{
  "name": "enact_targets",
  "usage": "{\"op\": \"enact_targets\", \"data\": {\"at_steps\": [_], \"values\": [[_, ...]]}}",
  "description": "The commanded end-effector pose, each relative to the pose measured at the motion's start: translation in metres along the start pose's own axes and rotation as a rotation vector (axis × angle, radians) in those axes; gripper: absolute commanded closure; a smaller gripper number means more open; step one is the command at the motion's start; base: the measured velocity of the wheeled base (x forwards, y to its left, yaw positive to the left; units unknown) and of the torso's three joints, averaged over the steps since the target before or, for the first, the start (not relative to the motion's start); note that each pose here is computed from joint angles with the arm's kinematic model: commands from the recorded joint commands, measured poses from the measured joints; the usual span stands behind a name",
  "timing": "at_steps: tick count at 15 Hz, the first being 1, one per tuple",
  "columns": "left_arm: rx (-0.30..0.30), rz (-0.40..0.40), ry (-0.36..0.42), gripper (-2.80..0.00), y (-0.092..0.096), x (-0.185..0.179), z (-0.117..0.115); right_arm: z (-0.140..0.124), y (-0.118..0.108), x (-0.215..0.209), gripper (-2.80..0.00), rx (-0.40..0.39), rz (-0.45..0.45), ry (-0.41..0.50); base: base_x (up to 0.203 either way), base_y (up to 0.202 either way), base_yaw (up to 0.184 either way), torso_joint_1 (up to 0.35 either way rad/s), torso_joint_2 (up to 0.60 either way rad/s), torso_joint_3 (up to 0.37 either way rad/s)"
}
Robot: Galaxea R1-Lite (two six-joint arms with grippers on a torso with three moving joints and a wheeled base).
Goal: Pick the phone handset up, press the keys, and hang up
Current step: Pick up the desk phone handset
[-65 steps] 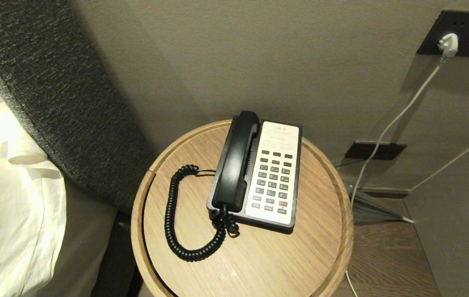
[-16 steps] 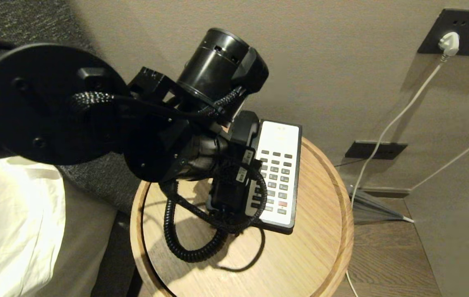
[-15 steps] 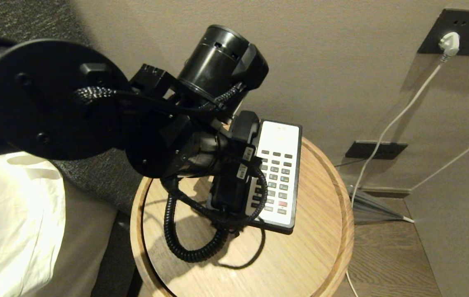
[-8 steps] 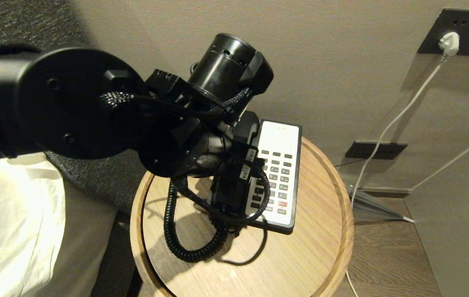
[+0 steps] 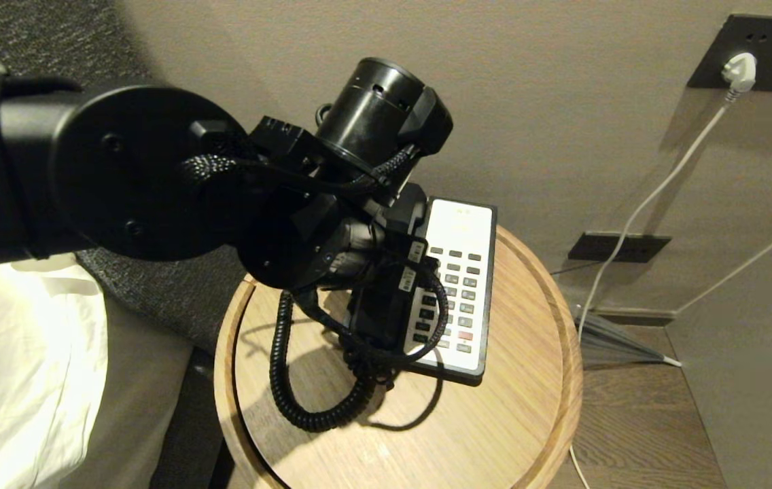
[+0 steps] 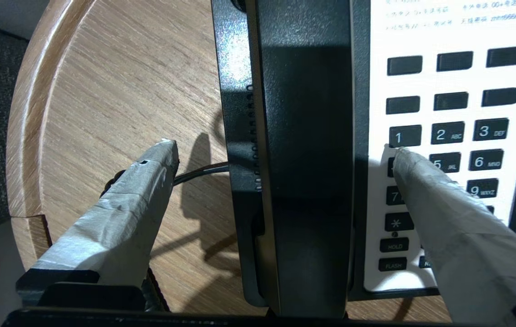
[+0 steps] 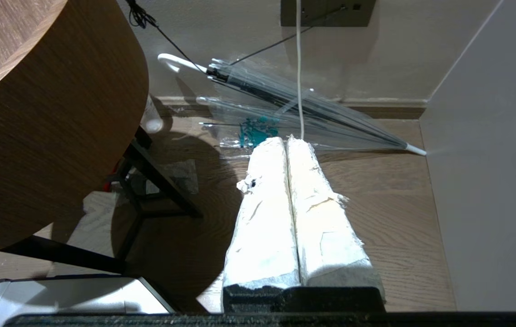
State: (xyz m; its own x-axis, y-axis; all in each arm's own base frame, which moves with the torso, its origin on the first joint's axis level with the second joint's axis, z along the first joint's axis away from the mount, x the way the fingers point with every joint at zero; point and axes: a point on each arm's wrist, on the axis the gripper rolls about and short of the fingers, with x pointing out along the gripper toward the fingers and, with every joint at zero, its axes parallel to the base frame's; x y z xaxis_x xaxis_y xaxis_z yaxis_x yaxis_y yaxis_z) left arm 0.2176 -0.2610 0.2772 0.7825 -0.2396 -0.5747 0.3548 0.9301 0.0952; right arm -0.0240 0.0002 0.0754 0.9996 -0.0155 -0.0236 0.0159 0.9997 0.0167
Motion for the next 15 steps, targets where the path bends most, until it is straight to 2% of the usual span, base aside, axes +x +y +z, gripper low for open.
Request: {"op": "enact_targets", "data": {"at_steps": [1,6,12,13,14,15], "values": [[-0.003,0.005,0.0,-2.8,0.0011,-0.0004,0.0006,0.0002,0.0,0.0001,0.0,0.0,0.0,0.0,0.0,0.0,0.0,0.0,0.0,0.0],[-0.029,0.012,-0.012,-2.8,0.0079,0.0003,0.0061,0.0,0.0,0.0,0.0,0.0,0.0,0.0,0.0,0.0,0.0,0.0,0.0,0.0],[-0.02,0.009,0.001,-2.8,0.0066,0.0025,0.0039,0.0001,0.0,0.0,0.0,0.0,0.0,-0.001,0.0,0.0,0.0,0.0,0.0,0.0],[-0.023,0.009,-0.001,-1.12,0.0058,0.0039,0.0042,0.0,0.0,0.0001,0.0,0.0,0.0,0.001,0.0,0.0,0.0,0.0,0.0,0.0],[-0.022,0.01,0.002,0.0,0.0056,0.0054,0.0039,0.0,0.0,0.0,0.0,0.0,0.0,-0.001,0.0,0.0,0.0,0.0,0.0,0.0],[-0.022,0.008,0.001,0.0,0.0049,0.006,0.0042,0.0,0.0,0.0,0.0,0.0,0.0,0.0,0.0,0.0,0.0,0.0,0.0,0.0]]}}
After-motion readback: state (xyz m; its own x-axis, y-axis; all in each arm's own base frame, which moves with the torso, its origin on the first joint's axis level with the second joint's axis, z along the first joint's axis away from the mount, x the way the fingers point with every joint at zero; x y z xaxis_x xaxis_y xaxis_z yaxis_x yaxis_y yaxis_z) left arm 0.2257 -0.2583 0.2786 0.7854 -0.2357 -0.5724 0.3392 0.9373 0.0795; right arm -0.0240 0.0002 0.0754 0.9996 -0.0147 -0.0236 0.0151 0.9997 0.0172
